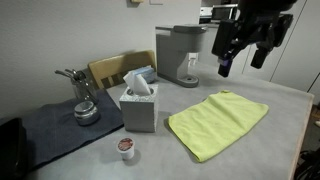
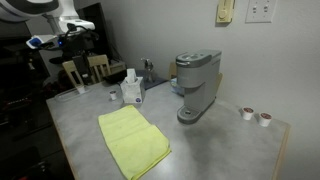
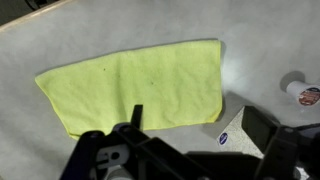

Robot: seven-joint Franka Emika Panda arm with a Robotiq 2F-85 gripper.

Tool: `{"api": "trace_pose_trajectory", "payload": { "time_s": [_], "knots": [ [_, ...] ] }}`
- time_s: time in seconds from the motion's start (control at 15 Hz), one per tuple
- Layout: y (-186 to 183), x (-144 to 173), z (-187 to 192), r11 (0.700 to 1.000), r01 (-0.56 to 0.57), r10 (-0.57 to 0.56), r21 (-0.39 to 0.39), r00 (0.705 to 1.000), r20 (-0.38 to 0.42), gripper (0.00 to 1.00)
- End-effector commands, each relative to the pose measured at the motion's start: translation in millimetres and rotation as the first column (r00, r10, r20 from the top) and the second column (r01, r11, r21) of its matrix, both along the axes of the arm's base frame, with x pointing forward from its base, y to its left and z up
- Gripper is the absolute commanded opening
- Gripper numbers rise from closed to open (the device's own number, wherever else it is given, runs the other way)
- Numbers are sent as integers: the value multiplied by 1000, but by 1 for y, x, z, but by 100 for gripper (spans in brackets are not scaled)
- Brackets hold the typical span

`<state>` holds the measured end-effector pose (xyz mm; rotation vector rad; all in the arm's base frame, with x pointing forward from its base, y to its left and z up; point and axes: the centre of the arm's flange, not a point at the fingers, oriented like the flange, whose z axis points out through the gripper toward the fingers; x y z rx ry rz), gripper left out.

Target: Fold the yellow towel once from left to right

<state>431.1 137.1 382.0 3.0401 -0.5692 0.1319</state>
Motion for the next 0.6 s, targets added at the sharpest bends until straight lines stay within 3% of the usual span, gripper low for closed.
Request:
{"api": "trace_pose_trajectory", "payload": {
  "time_s": [0.0, 0.33, 0.4, 0.53],
  "knots": [
    [9, 22, -38, 1000, -3, 3, -10, 1000, 28, 100],
    [19, 48, -83, 997, -72, 72, 34, 997, 12, 100],
    [14, 27, -63, 999, -51, 50, 10, 998, 23, 100],
    [17, 34, -79, 998, -55, 55, 22, 998, 9, 100]
  ]
}}
